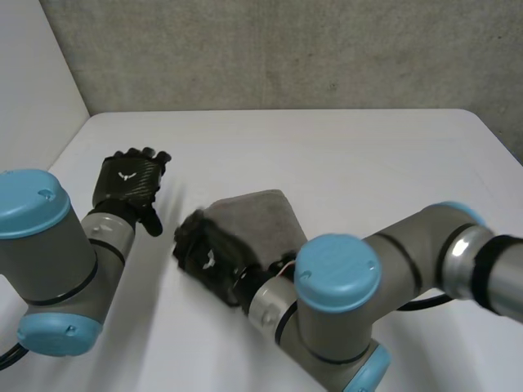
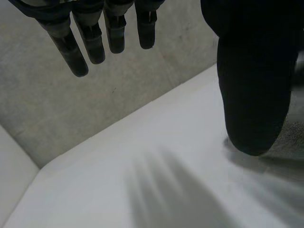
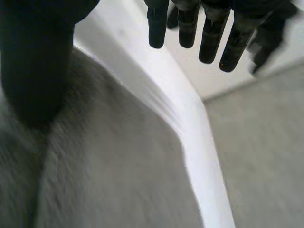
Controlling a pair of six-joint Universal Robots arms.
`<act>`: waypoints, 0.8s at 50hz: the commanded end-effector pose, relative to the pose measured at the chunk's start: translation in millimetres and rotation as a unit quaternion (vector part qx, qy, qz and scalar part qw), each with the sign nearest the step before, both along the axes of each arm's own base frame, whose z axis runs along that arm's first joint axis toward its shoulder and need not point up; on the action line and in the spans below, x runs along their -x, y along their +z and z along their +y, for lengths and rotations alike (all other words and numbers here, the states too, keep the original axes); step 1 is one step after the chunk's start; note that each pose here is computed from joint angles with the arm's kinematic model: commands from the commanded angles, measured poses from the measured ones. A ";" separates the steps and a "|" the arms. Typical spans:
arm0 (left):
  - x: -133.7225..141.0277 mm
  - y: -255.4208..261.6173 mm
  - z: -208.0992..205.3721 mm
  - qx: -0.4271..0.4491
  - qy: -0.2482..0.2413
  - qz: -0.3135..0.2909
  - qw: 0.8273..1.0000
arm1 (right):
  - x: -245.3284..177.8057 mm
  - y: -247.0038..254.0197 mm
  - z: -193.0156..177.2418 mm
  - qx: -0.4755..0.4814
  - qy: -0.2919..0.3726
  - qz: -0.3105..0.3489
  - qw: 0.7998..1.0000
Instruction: Fold the towel.
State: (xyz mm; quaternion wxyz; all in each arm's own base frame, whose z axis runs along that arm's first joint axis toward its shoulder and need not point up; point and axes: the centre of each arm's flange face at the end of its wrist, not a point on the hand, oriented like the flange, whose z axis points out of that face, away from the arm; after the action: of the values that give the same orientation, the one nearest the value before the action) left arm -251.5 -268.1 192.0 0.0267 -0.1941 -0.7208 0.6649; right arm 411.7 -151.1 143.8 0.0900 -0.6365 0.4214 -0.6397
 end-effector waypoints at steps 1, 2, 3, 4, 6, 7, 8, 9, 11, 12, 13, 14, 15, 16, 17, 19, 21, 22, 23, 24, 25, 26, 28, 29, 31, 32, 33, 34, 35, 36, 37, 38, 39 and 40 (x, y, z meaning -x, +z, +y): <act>26.0 20.9 5.4 0.003 -0.042 0.075 0.996 | 32.9 54.4 -38.4 -0.113 -0.129 -0.118 0.978; 26.0 21.0 5.5 0.003 -0.042 0.075 0.996 | 40.8 65.5 -40.4 -0.151 -0.140 -0.139 0.969; 32.0 23.4 8.4 -0.004 -0.049 0.090 0.995 | 47.1 72.3 -42.4 -0.192 -0.150 -0.152 0.958; 37.2 25.5 11.7 -0.014 -0.056 0.101 0.993 | 47.2 72.3 -42.4 -0.193 -0.150 -0.152 0.958; 42.1 27.5 14.4 -0.025 -0.062 0.110 0.992 | 55.3 73.4 -47.0 -0.238 -0.164 -0.157 0.944; 48.2 27.6 17.4 -0.037 -0.069 0.116 0.990 | 63.2 72.9 -53.6 -0.278 -0.177 -0.161 0.930; 48.3 27.6 17.5 -0.037 -0.069 0.116 0.990 | 70.3 73.4 -62.1 -0.310 -0.189 -0.166 0.917; 54.6 25.4 21.0 -0.054 -0.075 0.120 0.989 | 70.4 73.5 -62.2 -0.311 -0.189 -0.166 0.917; 61.1 23.3 25.4 -0.071 -0.081 0.123 0.987 | 77.1 69.9 -74.8 -0.360 -0.201 -0.171 0.895; 65.7 18.6 27.6 -0.091 -0.082 0.125 0.985 | 77.1 69.9 -74.9 -0.360 -0.201 -0.171 0.895; 65.7 18.5 27.6 -0.091 -0.082 0.125 0.985 | 77.7 64.4 -82.2 -0.377 -0.208 -0.170 0.887; 68.6 12.4 29.6 -0.110 -0.080 0.124 0.983 | 77.1 59.7 -89.3 -0.387 -0.212 -0.168 0.881; 70.2 4.6 31.5 -0.129 -0.076 0.117 0.982 | 77.1 59.7 -89.4 -0.387 -0.212 -0.168 0.881; 70.2 4.5 31.5 -0.129 -0.076 0.117 0.982 | 77.3 54.8 -97.0 -0.392 -0.220 -0.164 0.878; 71.7 -3.8 32.6 -0.142 -0.072 0.109 0.981 | 77.3 54.7 -97.1 -0.392 -0.220 -0.164 0.878; 72.6 -13.4 33.0 -0.150 -0.063 0.100 0.982 | 74.9 41.8 -108.5 -0.407 -0.231 -0.150 0.871; 72.1 -32.6 33.8 -0.164 -0.042 0.080 0.982 | 72.1 34.1 -113.6 -0.411 -0.234 -0.143 0.869; 72.1 -32.7 33.8 -0.164 -0.042 0.080 0.982 | 69.3 24.8 -119.6 -0.415 -0.238 -0.133 0.868; 70.8 -40.7 33.1 -0.169 -0.033 0.070 0.983 | 69.3 24.7 -119.7 -0.415 -0.238 -0.133 0.868; 69.7 -49.6 33.3 -0.177 -0.028 0.059 0.982 | 67.1 15.6 -121.9 -0.417 -0.239 -0.119 0.869; 69.7 -49.7 33.4 -0.177 -0.028 0.059 0.982 | 67.1 15.5 -121.9 -0.417 -0.239 -0.119 0.869; 69.0 -56.0 34.2 -0.182 -0.028 0.050 0.982 | 65.9 7.8 -124.5 -0.411 -0.240 -0.103 0.873; 68.3 -60.6 35.0 -0.185 -0.028 0.041 0.981 | 64.4 0.7 -126.3 -0.402 -0.238 -0.088 0.880; 67.6 -63.3 35.6 -0.186 -0.028 0.034 0.982 | 62.7 -3.5 -127.3 -0.389 -0.237 -0.075 0.887; 67.2 -63.9 36.0 -0.185 -0.029 0.027 0.982 | 60.8 -6.2 -127.5 -0.377 -0.236 -0.066 0.893; 66.6 -62.8 35.8 -0.182 -0.030 0.024 0.983 | 61.1 -7.9 -127.9 -0.368 -0.239 -0.059 0.897; 66.6 -62.8 35.8 -0.182 -0.030 0.024 0.983 | 61.1 -7.9 -127.9 -0.368 -0.239 -0.059 0.897; 67.0 -60.8 36.3 -0.179 -0.032 0.023 0.983 | 61.5 -5.9 -128.4 -0.359 -0.242 -0.056 0.900; 67.3 -55.3 35.8 -0.172 -0.033 0.027 0.984 | 59.9 -1.7 -126.9 -0.355 -0.241 -0.059 0.901; 67.3 -55.2 35.8 -0.172 -0.033 0.027 0.984 | 59.9 -1.7 -126.8 -0.355 -0.241 -0.059 0.901; 67.4 -44.9 35.7 -0.162 -0.035 0.034 0.986 | 58.9 8.5 -125.7 -0.346 -0.238 -0.066 0.905; 67.5 -31.0 35.7 -0.147 -0.038 0.045 0.987 | 58.9 27.7 -125.7 -0.331 -0.233 -0.084 0.910; 67.5 -30.8 35.7 -0.146 -0.038 0.045 0.987 | 58.9 27.9 -125.7 -0.331 -0.233 -0.085 0.910; 66.8 -13.5 35.8 -0.127 -0.040 0.058 0.989 | 61.7 49.0 -126.6 -0.318 -0.232 -0.108 0.913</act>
State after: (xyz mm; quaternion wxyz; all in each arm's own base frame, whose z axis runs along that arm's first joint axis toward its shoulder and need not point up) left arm -318.5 -232.2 134.5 0.1001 -0.1903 -0.8191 0.5318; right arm 351.7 -278.8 143.1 0.1840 -0.3995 0.7556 -0.4854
